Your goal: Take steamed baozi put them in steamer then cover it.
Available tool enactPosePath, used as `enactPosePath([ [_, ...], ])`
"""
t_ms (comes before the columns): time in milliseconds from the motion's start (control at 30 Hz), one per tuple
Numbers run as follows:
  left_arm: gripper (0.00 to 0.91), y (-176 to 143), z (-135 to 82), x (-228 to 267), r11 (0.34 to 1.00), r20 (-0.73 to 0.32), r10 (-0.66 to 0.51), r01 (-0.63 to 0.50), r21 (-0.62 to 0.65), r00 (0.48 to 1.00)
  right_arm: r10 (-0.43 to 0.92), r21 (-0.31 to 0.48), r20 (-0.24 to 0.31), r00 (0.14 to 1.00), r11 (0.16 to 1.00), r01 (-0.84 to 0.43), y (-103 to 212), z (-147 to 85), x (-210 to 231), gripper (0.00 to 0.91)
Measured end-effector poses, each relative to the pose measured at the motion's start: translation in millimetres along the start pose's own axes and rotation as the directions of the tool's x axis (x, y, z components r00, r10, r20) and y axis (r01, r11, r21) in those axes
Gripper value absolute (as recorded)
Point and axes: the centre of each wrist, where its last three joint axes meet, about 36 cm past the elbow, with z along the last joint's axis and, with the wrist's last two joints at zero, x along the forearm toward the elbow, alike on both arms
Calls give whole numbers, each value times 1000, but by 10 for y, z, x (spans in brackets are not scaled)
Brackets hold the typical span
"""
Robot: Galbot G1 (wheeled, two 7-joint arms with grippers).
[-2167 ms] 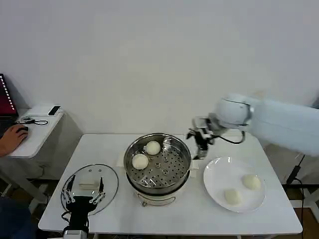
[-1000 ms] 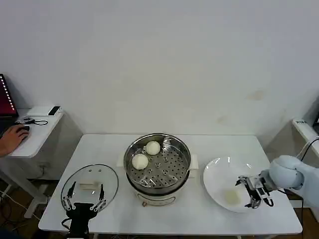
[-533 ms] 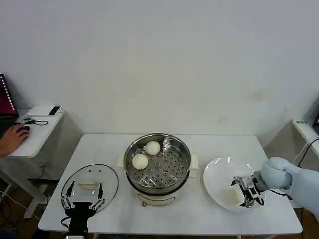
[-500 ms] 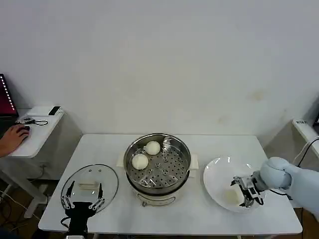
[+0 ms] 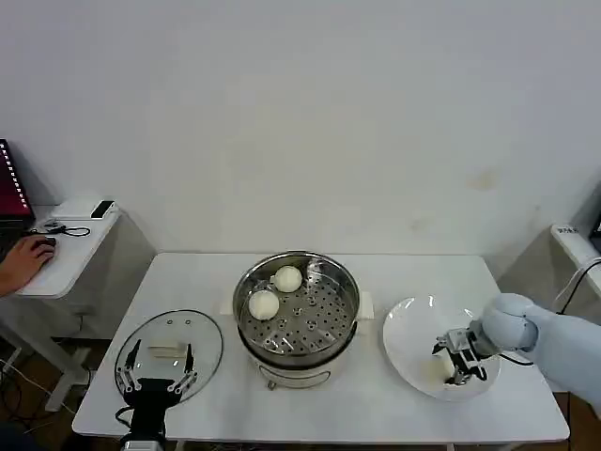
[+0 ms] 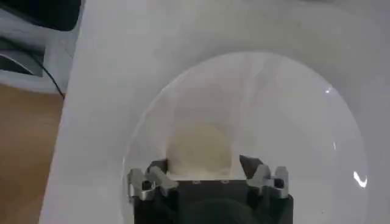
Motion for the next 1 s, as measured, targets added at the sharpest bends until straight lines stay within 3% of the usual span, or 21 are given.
enactPosePath([
  [267, 907, -4, -5, -5, 1000, 2, 0, 0, 2, 1000, 9, -1, 3, 1000, 1000, -9, -130, 34, 192, 635],
  [633, 907, 9, -3, -14, 1000, 5, 0, 0, 2, 1000, 134, -5, 44, 990, 991, -133, -678, -28, 876, 635],
  [833, 907, 17, 3, -34, 1000, 5, -3, 3, 3, 1000, 210, 21, 69, 975, 977, -212, -1062, -249, 1270, 635],
  [1000, 907, 29, 2, -35, 1000, 5, -4, 4, 2, 1000, 261, 88, 90, 961, 959, -269, -1380, -614, 1577, 645],
])
